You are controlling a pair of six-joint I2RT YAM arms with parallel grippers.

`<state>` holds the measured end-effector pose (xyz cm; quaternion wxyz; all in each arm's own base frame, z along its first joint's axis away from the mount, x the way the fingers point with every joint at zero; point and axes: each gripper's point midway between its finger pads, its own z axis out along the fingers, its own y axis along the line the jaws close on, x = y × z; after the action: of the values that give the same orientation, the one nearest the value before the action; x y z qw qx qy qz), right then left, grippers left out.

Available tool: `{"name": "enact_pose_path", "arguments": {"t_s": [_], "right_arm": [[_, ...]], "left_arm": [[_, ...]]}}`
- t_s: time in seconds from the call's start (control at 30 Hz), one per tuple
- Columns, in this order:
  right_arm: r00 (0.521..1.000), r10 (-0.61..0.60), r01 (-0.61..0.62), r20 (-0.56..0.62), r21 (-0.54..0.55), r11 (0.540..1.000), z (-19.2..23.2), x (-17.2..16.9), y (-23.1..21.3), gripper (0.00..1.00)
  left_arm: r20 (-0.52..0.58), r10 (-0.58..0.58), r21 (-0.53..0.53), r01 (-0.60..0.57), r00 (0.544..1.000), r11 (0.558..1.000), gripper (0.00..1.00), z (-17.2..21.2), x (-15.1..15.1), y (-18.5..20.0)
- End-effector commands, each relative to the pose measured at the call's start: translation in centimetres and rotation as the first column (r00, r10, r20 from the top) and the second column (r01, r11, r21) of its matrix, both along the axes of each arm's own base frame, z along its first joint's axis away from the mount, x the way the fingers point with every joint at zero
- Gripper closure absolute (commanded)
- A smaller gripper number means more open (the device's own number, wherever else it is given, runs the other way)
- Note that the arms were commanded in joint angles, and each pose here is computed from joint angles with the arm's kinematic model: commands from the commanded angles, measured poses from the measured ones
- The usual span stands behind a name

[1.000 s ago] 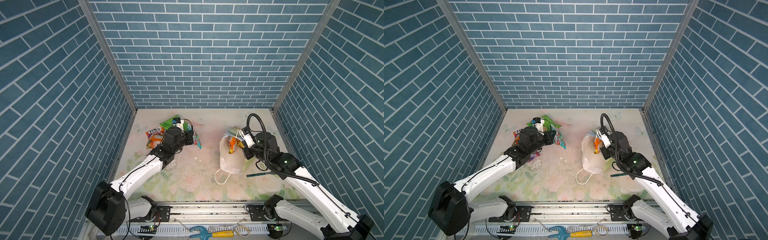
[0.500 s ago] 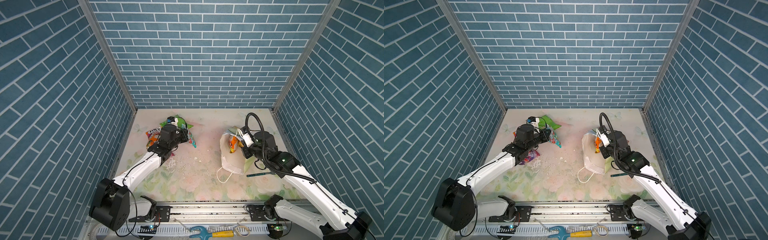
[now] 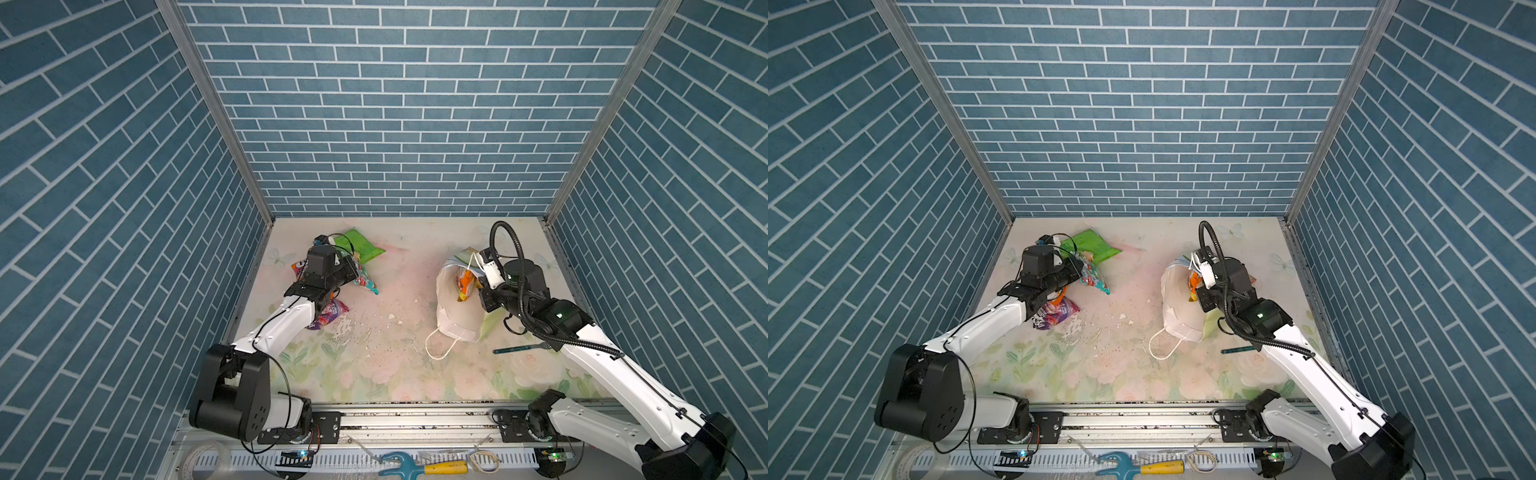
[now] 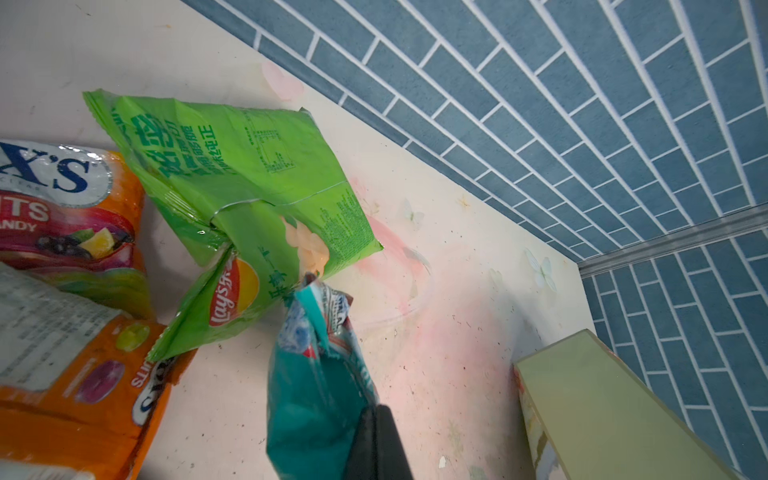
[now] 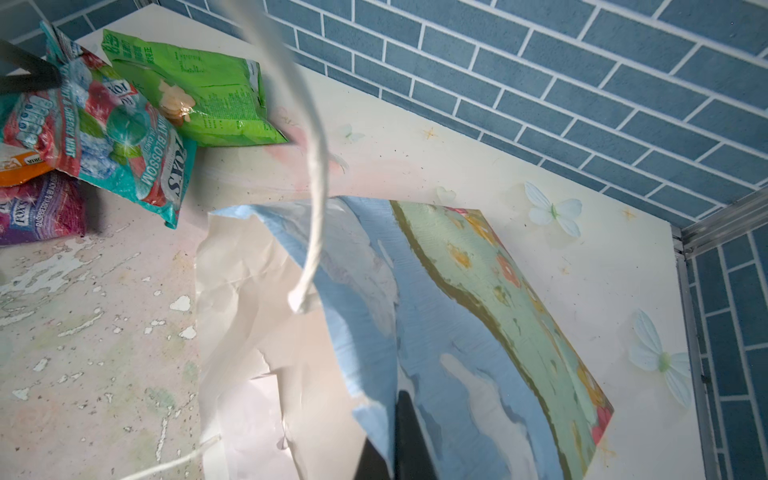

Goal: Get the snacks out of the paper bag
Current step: 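Lower the teal mint packet beside the green chip packet and open the left gripper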

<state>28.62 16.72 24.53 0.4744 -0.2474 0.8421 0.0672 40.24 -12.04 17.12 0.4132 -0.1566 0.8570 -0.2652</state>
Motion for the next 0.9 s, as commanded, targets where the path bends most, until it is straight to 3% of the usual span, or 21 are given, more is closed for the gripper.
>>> {"name": "enact_pose_path", "arguments": {"t_s": [0.0, 0.37, 0.87], "right_arm": [[0.998, 0.005, -0.011, 0.067, 0.087, 0.996, 2.3, 0.3, 0.6, 1.00], [0.996, -0.013, 0.004, 0.087, 0.106, 0.994, 2.8, 0.1, 0.2, 1.00], [0.994, -0.031, 0.020, 0.102, 0.104, 0.994, 1.8, -0.6, -0.7, 1.00]], "left_arm": [[0.020, 0.006, 0.020, -0.006, 1.000, 1.000, 1.00, 0.8, 1.2, 0.2], [-0.013, 0.011, 0.050, -0.010, 1.000, 0.999, 1.00, -0.1, 2.3, 0.2], [-0.061, -0.027, 0.000, 0.027, 0.998, 1.000, 0.98, -1.1, 3.8, -1.2]]}}
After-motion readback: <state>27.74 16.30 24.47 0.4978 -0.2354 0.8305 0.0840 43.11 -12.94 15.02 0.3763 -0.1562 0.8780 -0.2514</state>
